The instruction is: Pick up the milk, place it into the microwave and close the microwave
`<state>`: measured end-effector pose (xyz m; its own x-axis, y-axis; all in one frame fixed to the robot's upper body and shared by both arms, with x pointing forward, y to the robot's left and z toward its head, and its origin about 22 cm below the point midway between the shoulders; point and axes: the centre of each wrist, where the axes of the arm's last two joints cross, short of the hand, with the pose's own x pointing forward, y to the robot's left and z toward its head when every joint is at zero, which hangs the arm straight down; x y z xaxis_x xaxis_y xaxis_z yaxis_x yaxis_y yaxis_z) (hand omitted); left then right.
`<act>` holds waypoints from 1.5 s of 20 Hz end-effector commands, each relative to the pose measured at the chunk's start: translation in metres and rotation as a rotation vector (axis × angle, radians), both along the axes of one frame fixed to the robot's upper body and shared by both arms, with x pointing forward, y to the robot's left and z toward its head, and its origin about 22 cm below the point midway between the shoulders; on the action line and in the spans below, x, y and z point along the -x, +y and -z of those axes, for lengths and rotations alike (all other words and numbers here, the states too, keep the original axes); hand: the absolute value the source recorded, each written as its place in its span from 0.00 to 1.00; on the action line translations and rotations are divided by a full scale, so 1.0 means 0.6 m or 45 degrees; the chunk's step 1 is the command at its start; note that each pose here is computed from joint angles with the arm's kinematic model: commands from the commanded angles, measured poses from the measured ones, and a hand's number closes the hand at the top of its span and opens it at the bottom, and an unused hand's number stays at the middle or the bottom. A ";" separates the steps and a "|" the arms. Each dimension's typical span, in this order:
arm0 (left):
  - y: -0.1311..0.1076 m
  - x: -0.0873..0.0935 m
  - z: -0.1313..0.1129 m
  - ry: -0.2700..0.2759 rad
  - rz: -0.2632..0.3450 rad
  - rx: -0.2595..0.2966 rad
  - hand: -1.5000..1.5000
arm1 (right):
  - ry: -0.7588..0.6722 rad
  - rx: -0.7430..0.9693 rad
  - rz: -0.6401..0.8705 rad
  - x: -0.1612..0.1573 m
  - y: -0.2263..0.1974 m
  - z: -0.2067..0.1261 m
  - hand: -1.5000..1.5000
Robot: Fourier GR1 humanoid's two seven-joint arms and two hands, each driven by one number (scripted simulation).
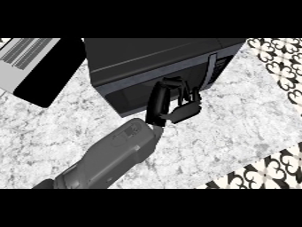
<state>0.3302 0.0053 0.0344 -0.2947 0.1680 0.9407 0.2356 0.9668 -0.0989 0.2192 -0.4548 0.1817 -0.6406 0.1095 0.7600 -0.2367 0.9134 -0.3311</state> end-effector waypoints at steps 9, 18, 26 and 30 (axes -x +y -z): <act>0.000 -0.036 -0.023 -0.030 -0.036 0.012 1.00 | -0.019 0.054 0.033 -0.007 -0.029 -0.033 0.00; -0.009 -0.036 -0.033 -0.062 -0.011 0.024 1.00 | 0.013 -0.040 0.020 -0.019 -0.042 -0.020 0.00; -0.010 -0.037 -0.030 -0.057 -0.016 0.031 1.00 | 0.010 -0.081 0.021 -0.023 -0.061 -0.033 0.00; -0.009 -0.036 -0.023 -0.054 -0.009 0.022 1.00 | 0.007 -0.085 0.002 -0.028 -0.063 -0.039 0.00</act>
<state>0.3298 -0.0027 0.0349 -0.3283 0.2041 0.9222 0.2668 0.9567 -0.1168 0.2345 -0.4892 0.2032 -0.6251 0.0842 0.7760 -0.2077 0.9404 -0.2693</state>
